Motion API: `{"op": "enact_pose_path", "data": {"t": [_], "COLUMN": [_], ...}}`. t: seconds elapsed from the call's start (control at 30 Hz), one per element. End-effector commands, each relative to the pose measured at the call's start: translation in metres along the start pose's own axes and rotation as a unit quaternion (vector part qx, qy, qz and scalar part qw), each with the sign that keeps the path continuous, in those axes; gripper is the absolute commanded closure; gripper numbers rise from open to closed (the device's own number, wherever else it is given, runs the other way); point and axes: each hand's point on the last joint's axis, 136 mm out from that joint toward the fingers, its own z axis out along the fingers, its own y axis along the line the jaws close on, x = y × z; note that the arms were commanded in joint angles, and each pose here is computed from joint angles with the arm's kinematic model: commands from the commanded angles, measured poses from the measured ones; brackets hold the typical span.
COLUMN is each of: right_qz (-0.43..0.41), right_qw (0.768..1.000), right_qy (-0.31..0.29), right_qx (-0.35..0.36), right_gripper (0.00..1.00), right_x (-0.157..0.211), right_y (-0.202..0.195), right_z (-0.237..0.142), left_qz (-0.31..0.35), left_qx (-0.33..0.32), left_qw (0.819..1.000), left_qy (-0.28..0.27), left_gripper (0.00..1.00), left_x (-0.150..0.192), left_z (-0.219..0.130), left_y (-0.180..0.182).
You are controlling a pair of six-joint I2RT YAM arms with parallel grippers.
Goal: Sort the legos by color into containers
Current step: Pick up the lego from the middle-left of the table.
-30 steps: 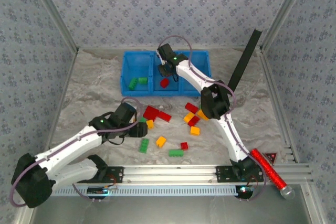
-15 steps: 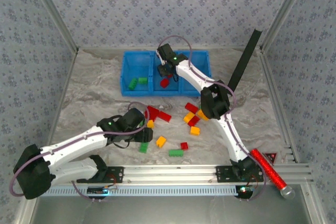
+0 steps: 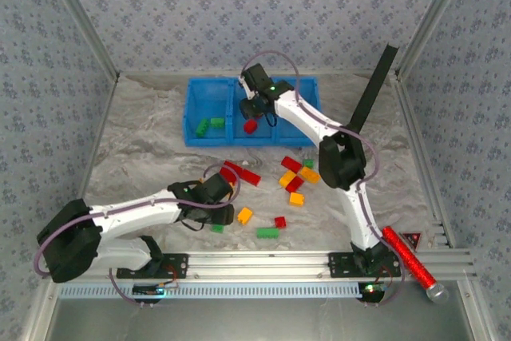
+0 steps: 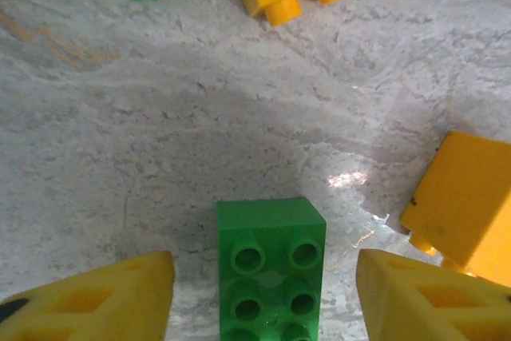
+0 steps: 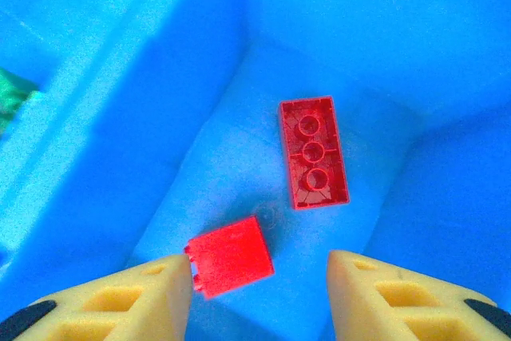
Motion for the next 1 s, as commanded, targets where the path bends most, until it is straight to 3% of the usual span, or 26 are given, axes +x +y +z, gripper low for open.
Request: {"op": "enact_pose_path", "data": {"t": [0.0,0.13,0.23,0.5,0.7,0.83,0.97], "right_qz": [-0.006,-0.026,-0.047,-0.084,-0.063,0.027,0.144], "right_qw": [0.999,0.997,0.996,0.992,0.992,0.994,0.983], "right_qy": [-0.037,-0.063,-0.066,-0.031,-0.001,0.041,0.069], "right_qx": [-0.013,-0.019,-0.028,-0.085,-0.111,-0.094,-0.089], "right_gripper": [0.5,0.48,0.47,0.41,0.36,0.35,0.35], "right_x": [-0.013,-0.003,0.017,0.122,0.199,0.237,0.267], "right_y": [0.013,0.025,0.036,0.063,0.076,0.067,0.069], "right_z": [-0.044,-0.084,-0.113,-0.163,-0.19,-0.193,-0.187], "left_qz": [-0.005,-0.018,-0.016,0.021,-0.004,-0.025,-0.034], "left_qx": [-0.02,-0.041,-0.047,-0.084,-0.08,-0.071,-0.105], "left_qw": [1.0,0.998,0.998,0.996,0.993,0.982,0.964], "left_qy": [0.009,0.033,0.04,0.008,-0.085,-0.172,-0.24], "left_gripper": [0.42,0.48,0.58,0.72,0.75,0.76,0.76], "left_x": [0.005,0.013,0.014,-0.018,-0.096,-0.16,-0.216], "left_z": [0.009,0.02,0.023,0.001,-0.051,-0.086,-0.114], "left_y": [0.005,0.012,0.012,0.011,0.023,0.031,0.042]}}
